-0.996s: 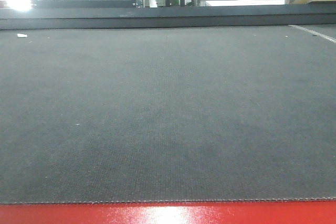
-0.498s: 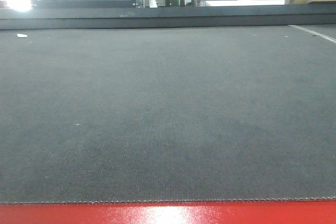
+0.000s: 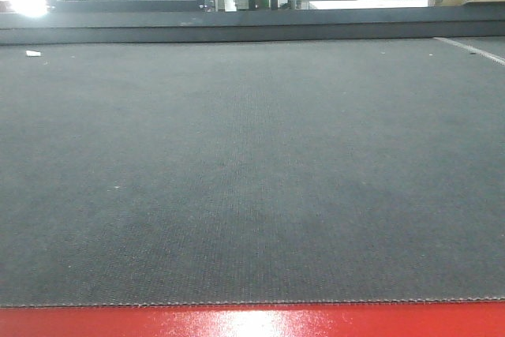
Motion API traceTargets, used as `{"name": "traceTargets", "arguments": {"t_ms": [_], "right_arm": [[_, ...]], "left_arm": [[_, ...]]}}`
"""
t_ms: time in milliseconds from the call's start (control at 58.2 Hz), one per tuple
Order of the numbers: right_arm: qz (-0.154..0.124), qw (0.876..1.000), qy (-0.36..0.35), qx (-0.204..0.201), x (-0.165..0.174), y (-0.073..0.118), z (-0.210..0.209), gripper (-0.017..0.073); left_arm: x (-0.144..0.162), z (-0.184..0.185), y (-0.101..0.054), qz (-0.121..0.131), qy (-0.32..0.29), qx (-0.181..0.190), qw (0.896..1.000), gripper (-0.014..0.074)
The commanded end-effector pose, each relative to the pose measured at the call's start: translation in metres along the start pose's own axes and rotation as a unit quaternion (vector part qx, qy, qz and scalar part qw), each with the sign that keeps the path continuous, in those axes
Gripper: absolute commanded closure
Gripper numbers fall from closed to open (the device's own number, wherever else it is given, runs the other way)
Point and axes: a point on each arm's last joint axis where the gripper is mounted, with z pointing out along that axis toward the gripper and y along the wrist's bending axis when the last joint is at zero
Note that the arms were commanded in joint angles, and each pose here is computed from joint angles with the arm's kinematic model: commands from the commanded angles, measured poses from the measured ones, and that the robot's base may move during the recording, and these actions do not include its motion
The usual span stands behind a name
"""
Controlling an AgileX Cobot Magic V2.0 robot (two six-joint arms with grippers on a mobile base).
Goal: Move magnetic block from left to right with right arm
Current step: 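Hold the red cube raised in the right gripper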
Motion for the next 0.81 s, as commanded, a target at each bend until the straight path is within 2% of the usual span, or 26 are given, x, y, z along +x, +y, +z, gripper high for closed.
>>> {"name": "traceTargets", "arguments": {"t_ms": [0,790], "right_arm": [[-0.006,0.999,-0.054,0.007,-0.0165,-0.0009,-0.0009,0.0274],[-0.006,0.999,-0.054,0.007,-0.0165,-0.0009,-0.0009,0.0274]], "left_arm": [[-0.0044,-0.0005,-0.0003,-0.004,-0.040,0.003,0.999,0.0711],[-0.0044,-0.0005,-0.0003,-0.004,-0.040,0.003,0.999,0.0711]]}}
